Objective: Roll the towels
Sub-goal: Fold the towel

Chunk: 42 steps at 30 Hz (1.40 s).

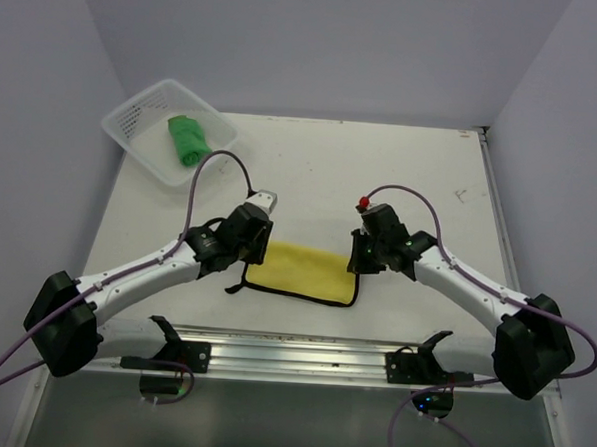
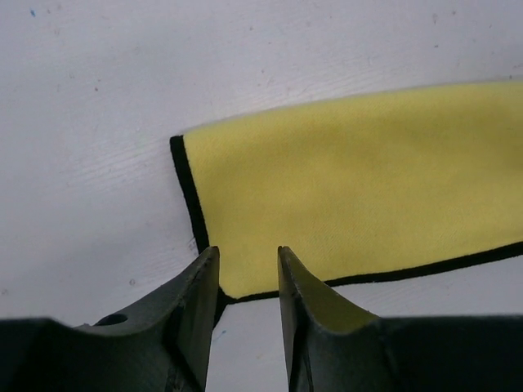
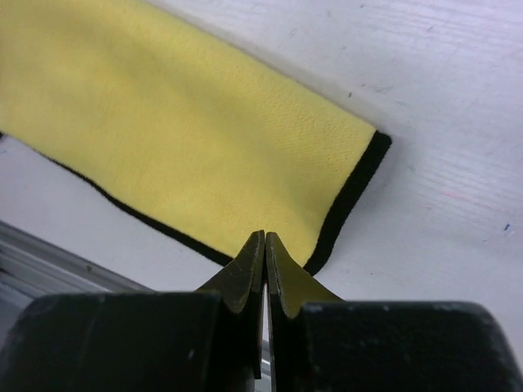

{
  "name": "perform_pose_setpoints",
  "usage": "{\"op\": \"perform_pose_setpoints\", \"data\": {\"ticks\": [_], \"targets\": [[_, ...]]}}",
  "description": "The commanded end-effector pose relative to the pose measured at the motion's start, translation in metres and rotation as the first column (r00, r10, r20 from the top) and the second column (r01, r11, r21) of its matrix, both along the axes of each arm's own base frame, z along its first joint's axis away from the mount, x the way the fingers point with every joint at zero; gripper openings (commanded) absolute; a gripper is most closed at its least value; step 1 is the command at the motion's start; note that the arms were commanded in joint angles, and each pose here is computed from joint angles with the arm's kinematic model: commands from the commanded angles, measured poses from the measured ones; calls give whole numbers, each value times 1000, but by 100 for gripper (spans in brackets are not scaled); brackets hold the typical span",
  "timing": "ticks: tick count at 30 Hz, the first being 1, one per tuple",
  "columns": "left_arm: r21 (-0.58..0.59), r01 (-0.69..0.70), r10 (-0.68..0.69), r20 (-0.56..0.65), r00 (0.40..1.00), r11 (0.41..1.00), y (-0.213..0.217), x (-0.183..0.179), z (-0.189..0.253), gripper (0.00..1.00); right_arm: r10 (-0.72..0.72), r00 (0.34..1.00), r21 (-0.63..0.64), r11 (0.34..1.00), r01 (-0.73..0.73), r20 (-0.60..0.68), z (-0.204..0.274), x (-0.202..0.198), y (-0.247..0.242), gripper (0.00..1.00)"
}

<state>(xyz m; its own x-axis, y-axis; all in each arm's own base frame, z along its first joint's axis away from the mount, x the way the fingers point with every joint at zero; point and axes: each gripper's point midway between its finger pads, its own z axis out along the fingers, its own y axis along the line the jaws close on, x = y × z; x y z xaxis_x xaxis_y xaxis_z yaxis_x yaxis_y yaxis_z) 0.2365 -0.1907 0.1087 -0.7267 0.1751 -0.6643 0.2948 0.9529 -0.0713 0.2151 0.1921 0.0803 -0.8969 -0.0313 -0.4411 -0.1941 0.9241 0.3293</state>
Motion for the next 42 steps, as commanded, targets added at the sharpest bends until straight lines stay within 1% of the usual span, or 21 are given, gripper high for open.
{"op": "perform_pose_setpoints", "data": {"ticks": [1, 5, 8, 15, 24, 28, 29, 32, 36, 39, 42], "targets": [[-113, 9, 3, 106, 994, 994, -30, 35, 20, 36, -128, 988, -1, 992, 129, 83, 15, 36, -1, 2], [-124, 7, 7, 116, 993, 992, -37, 55, 6, 25, -152, 984, -15, 988, 154, 89, 10, 45, -3, 2], [-111, -10, 21, 105, 994, 994, -34, 63, -8, 19, -165, 984, -13, 986, 166, 66, 2, 49, -4, 2], [-88, -53, 62, 95, 994, 995, -19, 72, -31, 17, -184, 983, -54, 981, 185, 24, -27, 50, -10, 2], [-53, -64, 66, 42, 997, 997, -11, 67, -68, 15, -172, 984, -106, 979, 175, 34, -40, 63, -15, 2], [-12, -86, 86, 28, 996, 996, -1, 66, -81, 15, -148, 989, -179, 972, 151, 28, -51, 67, -23, 3], [-30, -89, 90, 54, 994, 996, -4, 72, -77, 15, -144, 989, -192, 970, 146, 29, -53, 68, -24, 3], [2, -112, 111, 54, 992, 994, 3, 74, -82, 14, -122, 992, -231, 965, 126, 32, -58, 74, -27, 7], [7, -133, 133, 49, 990, 991, 7, 73, -84, 13, -102, 993, -269, 956, 115, 60, -60, 83, -30, 12], [-17, -135, 136, 36, 990, 991, 5, 69, -85, 13, -75, 994, -300, 949, 95, 76, -58, 93, -31, 16], [-48, -131, 132, 15, 991, 990, 1, 64, -88, 13, -52, 995, -308, 949, 74, 81, -54, 105, -27, 16]]}}
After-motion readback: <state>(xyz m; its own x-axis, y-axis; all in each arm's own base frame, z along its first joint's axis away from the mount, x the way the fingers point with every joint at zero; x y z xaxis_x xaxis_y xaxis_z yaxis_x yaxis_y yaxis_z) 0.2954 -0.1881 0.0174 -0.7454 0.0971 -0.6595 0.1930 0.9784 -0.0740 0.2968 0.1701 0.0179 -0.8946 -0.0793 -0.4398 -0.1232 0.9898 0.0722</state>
